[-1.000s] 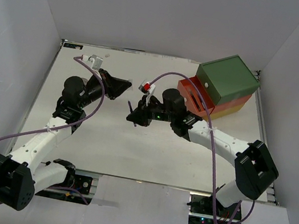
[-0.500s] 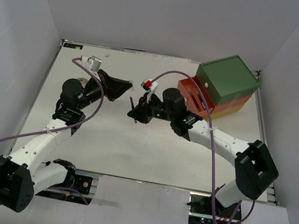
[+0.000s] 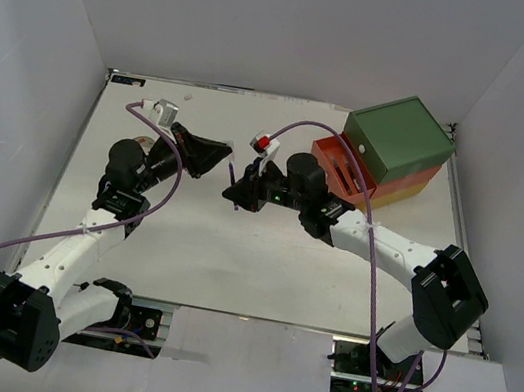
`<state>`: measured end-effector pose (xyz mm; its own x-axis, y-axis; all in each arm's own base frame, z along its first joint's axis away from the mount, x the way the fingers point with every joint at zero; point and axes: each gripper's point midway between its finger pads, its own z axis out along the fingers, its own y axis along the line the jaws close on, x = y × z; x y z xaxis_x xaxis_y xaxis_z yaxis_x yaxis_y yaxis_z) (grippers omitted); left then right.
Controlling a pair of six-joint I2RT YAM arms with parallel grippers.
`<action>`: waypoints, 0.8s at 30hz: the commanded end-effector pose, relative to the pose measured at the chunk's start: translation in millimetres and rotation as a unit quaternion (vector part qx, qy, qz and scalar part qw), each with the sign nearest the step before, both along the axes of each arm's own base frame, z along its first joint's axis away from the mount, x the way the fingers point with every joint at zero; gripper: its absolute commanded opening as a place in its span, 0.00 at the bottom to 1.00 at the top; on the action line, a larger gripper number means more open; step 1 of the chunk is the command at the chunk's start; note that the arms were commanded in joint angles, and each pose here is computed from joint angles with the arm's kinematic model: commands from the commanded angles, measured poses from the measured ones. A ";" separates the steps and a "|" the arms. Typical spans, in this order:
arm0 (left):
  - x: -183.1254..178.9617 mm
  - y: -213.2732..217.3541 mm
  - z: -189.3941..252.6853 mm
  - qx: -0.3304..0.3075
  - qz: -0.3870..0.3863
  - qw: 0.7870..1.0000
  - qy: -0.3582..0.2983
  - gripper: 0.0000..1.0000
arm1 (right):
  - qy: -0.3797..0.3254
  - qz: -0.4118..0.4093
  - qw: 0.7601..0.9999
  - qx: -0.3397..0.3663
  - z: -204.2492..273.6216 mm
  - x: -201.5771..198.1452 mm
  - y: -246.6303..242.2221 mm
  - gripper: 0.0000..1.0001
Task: Sort the stationery into containers
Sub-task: Close the pen cap on the pen.
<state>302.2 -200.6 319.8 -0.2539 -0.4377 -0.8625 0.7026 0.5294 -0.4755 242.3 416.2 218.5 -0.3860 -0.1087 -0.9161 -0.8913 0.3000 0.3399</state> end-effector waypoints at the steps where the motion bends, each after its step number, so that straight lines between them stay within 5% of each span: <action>1: -7.7 -1.5 8.7 -0.004 -0.010 1.000 -0.018 0.00 | -0.035 -0.004 0.998 0.048 39.6 6.5 6.0 0.08; 24: -9.1 -4.4 3.5 -0.006 -0.019 1.000 -0.015 0.00 | -0.053 -0.023 0.994 0.087 60.9 11.5 -0.3 0.08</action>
